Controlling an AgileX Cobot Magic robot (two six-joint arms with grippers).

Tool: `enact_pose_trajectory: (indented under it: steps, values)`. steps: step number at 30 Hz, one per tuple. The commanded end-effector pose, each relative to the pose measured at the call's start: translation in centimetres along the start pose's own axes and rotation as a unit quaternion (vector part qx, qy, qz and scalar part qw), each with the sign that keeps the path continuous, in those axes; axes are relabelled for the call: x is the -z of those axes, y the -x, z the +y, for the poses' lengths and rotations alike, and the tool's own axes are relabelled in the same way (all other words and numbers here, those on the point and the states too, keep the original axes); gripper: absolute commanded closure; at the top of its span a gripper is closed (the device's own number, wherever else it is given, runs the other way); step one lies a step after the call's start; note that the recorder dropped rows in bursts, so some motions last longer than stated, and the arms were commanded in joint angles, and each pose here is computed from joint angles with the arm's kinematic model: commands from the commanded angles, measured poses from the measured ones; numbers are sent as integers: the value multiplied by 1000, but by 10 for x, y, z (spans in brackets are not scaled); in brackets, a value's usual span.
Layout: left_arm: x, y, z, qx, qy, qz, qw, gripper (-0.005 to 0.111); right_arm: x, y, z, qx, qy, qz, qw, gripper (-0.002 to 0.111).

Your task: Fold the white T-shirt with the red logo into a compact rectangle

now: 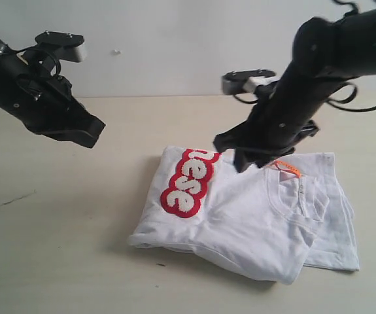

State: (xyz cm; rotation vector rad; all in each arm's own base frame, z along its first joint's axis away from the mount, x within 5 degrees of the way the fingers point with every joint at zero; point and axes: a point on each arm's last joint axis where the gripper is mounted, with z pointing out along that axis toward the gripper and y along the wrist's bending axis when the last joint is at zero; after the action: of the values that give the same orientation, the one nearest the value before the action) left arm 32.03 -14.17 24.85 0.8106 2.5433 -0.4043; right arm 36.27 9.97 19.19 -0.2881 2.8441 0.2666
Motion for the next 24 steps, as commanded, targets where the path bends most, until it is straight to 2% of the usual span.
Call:
enact_pose_trajectory:
  steps: [1,4,7,10,18,24]
  values:
    - [3,2,-1,9,-1,-16,1000,107,12,-15,-48,-54,-41,41,997,60]
    - [3,1,-2,11,-5,-11,1000,107,6,-29,-80,-93,-55,40,993,56]
    - [3,1,-2,12,-6,-13,1000,107,2,-37,-96,-118,-50,23,992,55]
    - [3,1,-2,14,-7,-14,1000,107,-6,-38,-99,-117,-28,27,992,55]
    - [3,2,-2,14,-7,-16,1000,107,-43,-42,-107,-120,-28,56,991,55]
    - [3,3,-2,15,-3,-23,1000,107,-55,-42,-104,-122,2,52,991,55]
